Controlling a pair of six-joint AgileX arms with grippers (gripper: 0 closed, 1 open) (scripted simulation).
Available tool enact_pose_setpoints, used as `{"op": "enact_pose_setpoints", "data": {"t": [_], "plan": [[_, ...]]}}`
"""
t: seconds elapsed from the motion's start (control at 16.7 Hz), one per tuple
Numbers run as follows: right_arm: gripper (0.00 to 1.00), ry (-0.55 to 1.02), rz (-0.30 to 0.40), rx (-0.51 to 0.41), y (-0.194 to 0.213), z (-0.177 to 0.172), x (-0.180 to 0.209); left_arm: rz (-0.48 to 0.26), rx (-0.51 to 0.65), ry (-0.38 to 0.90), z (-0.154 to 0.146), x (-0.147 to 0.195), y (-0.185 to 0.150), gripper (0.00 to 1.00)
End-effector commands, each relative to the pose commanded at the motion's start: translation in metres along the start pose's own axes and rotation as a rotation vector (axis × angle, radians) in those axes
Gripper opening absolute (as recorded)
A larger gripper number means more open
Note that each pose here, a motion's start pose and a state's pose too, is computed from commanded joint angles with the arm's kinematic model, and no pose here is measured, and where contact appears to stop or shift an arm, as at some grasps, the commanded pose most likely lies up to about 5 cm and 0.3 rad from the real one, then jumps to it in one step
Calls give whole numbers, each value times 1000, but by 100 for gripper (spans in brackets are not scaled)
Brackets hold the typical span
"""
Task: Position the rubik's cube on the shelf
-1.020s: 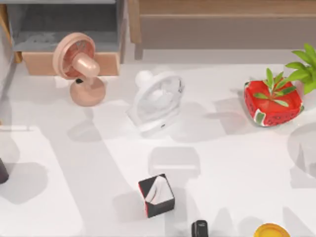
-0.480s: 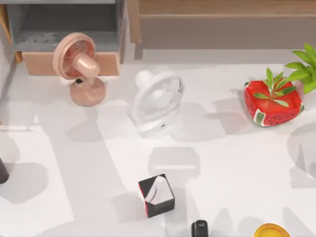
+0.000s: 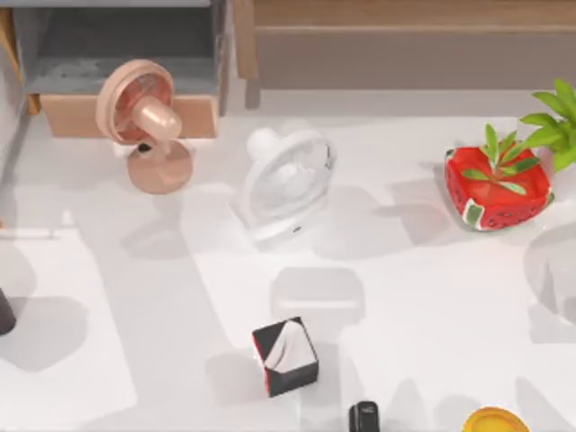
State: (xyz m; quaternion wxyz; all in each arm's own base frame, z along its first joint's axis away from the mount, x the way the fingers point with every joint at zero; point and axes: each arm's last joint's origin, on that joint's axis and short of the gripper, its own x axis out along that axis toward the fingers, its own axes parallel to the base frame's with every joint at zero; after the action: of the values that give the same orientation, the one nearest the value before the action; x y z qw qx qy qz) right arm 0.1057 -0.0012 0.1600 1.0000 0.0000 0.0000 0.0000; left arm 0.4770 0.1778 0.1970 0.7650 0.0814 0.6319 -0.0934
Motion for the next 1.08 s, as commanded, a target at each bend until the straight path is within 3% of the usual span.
{"op": "enact_pose_setpoints", "data": {"t": [0.24,0.42,0.78,1.08], "plan": [[100,0,0,0,0,0,0,44,41,10,-3,-46,-27,0],[100,0,0,0,0,0,0,91,139,-14,5,-85,-79,0],[100,0,0,0,0,0,0,150,444,-164,26,-112,-247,0],[100,0,0,0,0,0,0,182,612,-410,28,-79,-387,0]]}}
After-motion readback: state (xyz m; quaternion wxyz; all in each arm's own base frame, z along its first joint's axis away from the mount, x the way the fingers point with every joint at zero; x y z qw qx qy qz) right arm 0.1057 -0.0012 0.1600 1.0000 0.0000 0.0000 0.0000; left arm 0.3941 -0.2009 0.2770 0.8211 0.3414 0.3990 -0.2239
